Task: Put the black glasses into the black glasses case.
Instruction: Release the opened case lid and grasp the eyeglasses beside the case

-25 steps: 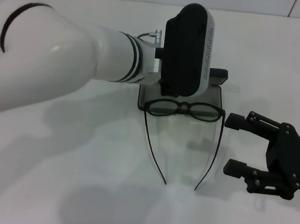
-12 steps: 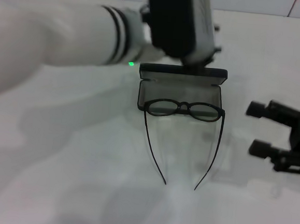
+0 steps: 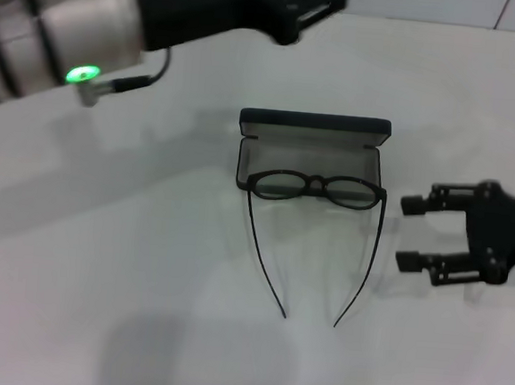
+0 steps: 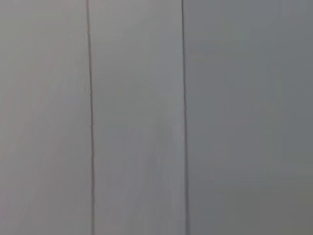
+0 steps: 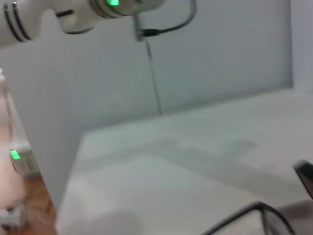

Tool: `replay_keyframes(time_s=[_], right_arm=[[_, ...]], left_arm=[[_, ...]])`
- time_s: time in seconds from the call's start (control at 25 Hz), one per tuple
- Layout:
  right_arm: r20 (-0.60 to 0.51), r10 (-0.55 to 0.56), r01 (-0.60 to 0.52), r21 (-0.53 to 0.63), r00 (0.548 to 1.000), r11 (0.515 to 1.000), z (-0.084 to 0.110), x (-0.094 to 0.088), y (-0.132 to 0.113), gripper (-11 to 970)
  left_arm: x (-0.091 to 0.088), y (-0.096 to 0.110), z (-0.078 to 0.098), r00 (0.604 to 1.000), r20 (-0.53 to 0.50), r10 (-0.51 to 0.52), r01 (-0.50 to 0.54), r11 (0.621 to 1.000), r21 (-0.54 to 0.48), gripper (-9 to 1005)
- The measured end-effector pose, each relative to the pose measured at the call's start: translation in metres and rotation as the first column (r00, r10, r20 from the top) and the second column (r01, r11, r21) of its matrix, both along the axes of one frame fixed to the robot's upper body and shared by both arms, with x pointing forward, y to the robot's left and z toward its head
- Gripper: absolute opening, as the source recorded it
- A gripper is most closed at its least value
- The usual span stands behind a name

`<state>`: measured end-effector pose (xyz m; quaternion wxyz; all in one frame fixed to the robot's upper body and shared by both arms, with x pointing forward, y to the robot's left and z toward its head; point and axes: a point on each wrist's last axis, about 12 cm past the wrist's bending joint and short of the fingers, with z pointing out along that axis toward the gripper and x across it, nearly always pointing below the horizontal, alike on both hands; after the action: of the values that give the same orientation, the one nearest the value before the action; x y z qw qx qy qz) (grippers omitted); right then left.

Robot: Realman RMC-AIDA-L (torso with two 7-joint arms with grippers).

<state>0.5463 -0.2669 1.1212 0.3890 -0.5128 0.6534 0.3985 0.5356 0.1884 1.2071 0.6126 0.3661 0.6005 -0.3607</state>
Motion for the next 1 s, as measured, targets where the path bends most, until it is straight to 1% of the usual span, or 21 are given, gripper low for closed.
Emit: replay_keyframes(time_s=[0.04,0.12,0.2,0.24,0.28,0.36,0.48,0.56,0.72,0.8,0.84,1.0], right_arm=[[-0.003,-0.007,0.007,-0.033,1.0,0.999,0.004,0.002,0.001,745],[-0.006,-0.049,0.048,-0.126,0.999,0.991,0.022,0.012,0.006,744],[-0.015,-0.074,0.069,-0.212,0.997,0.975,0.039,0.018,0.011,742],[-0.031,-0.067,0.057,-0.263,0.997,0.963,0.048,0.021,0.016,741],[-0.049,-0.062,0.044,-0.302,0.997,0.952,0.056,0.022,0.02,740],[-0.087,-0.032,0.001,-0.343,0.996,0.939,0.069,0.025,0.029,738],[-0.117,0.025,-0.069,-0.383,0.993,0.921,0.088,0.032,0.047,736],[-0.118,0.043,-0.088,-0.403,0.992,0.911,0.094,0.036,0.054,734],[-0.114,0.077,-0.121,-0.455,0.991,0.882,0.104,0.053,0.077,730],[-0.116,0.088,-0.135,-0.489,0.989,0.862,0.104,0.06,0.089,729],[-0.116,0.091,-0.138,-0.514,0.989,0.847,0.103,0.064,0.095,728],[-0.1,0.1,-0.14,-0.605,0.99,0.784,0.099,0.075,0.12,718]], left_arm=[[-0.002,0.009,-0.006,1.0,-0.015,-0.014,0.013,0.999,-0.039,325],[-0.007,0.031,-0.023,0.998,-0.045,-0.034,0.029,0.993,-0.118,325],[-0.012,0.045,-0.035,0.997,-0.063,-0.051,0.04,0.986,-0.164,325],[-0.016,0.053,-0.044,0.994,-0.081,-0.068,0.051,0.98,-0.191,325],[-0.019,0.059,-0.051,0.992,-0.095,-0.077,0.057,0.978,-0.202,325],[-0.025,0.068,-0.067,0.988,-0.124,-0.095,0.068,0.975,-0.212,325],[-0.037,0.074,-0.087,0.981,-0.154,-0.116,0.084,0.976,-0.202,324],[-0.044,0.075,-0.099,0.977,-0.17,-0.126,0.092,0.976,-0.198,324],[-0.056,0.079,-0.118,0.974,-0.197,-0.113,0.073,0.977,-0.199,324],[-0.058,0.08,-0.12,0.974,-0.198,-0.109,0.068,0.977,-0.201,324],[-0.063,0.084,-0.127,0.974,-0.207,-0.088,0.044,0.977,-0.21,324],[-0.067,0.085,-0.135,0.973,-0.218,-0.075,0.028,0.977,-0.213,324]])
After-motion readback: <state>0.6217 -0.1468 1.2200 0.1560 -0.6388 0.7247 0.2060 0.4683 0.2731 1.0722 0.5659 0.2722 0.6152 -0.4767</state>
